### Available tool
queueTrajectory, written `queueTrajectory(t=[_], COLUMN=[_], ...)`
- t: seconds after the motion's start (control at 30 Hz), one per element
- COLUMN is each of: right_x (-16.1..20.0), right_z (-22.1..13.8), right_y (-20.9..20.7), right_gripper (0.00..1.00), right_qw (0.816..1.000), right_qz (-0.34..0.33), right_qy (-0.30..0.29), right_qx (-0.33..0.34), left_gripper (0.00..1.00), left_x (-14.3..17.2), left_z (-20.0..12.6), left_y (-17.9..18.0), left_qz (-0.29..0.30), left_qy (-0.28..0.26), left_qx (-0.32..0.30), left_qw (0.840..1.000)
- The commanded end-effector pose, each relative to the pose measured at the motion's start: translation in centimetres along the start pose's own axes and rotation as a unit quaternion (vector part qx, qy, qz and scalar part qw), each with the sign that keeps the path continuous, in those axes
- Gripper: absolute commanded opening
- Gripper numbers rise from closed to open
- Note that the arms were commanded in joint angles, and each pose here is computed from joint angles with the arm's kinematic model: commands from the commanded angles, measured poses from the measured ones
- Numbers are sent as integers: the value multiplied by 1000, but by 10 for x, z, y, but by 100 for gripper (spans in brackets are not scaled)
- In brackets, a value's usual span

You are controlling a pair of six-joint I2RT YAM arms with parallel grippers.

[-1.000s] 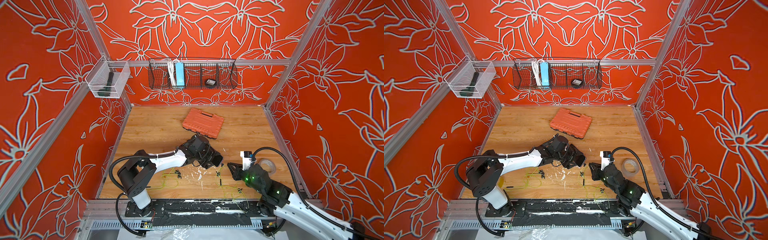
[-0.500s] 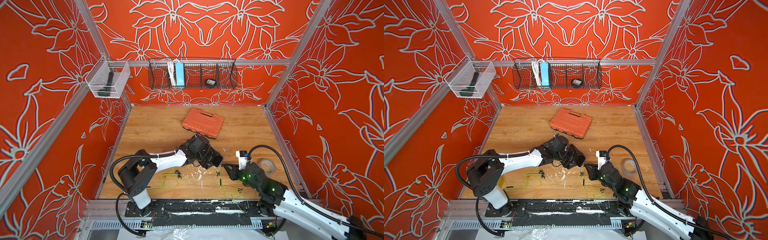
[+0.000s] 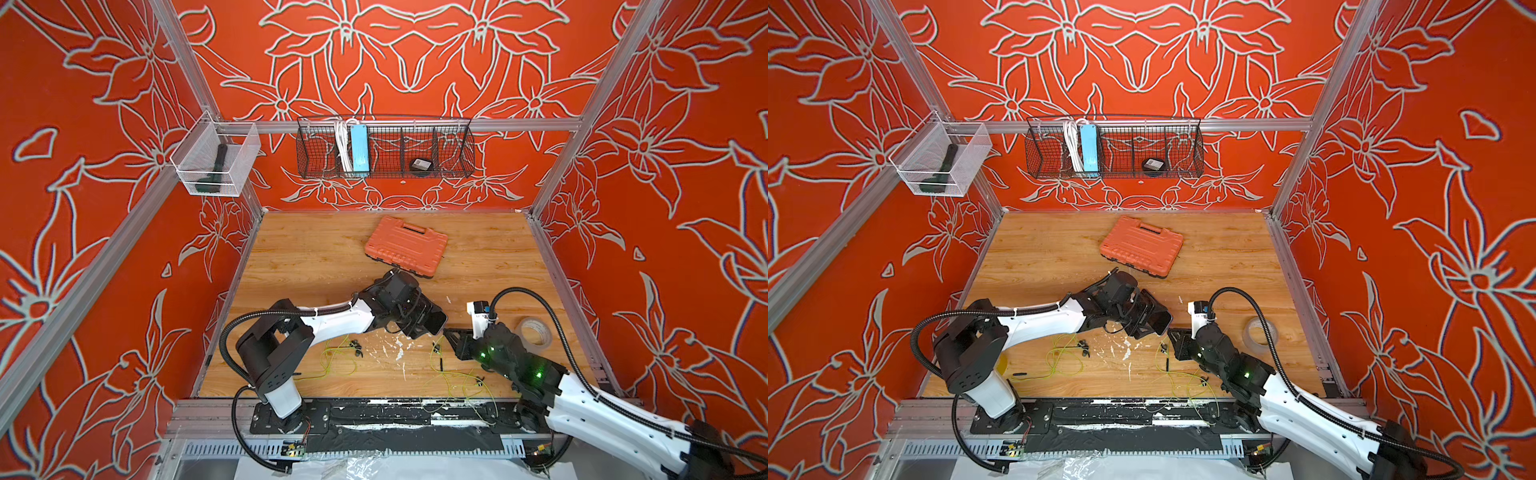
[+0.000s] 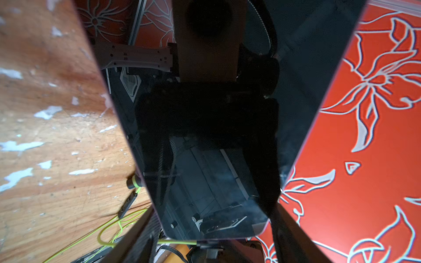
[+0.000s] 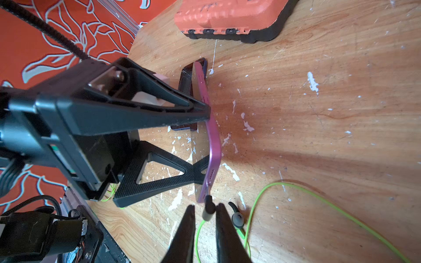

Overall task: Plug wired earphones into phones
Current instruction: Insert the wired earphone into the phone.

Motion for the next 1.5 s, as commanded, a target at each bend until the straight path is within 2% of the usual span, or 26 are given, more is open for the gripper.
queueTrajectory(t=[0.0, 0.13, 0.43, 0.8, 1.07, 1.2, 1.3, 1.47], right_x=[-2, -2, -3, -2, -4, -9, -12, -12], right_z=[2, 3, 3, -1, -8, -10, -11, -8], right_y=[3, 4, 1, -1, -3, -4, -1, 2], right_gripper=[18, 15, 0, 0, 0, 0, 0, 0], right_qw=[1000, 1000, 1000, 1000, 1000, 999, 999, 999], right_qz=[-1, -2, -6, -11, -18, -7, -10, -33], right_qy=[-5, -4, -5, -5, -8, -32, -43, -31], right_qx=[-9, -9, 0, 3, 9, 6, -3, -1], left_gripper=[54, 54, 54, 53, 52, 51, 51, 51], left_x=[16, 19, 27, 41, 49, 59, 66, 79], left_z=[-1, -2, -2, -3, -10, -8, -12, -16], left_y=[-16, -18, -18, -16, -21, -15, -17, -29], left_qz=[13, 17, 23, 51, 72, 60, 56, 59], left_qy=[27, 30, 43, 69, 61, 86, 82, 92], left_qx=[22, 25, 25, 17, 19, 21, 27, 43], left_qw=[999, 999, 999, 996, 995, 994, 995, 993])
Point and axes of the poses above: each gripper's point midway between its finger pads, its own z axis out along the fingers, its own y axis along the line the jaws close on, x = y × z, the point moved 2 cm from there along -z, back along the fingers, and after that the axes turned 10 degrees about -z, right-handed, at the moved point
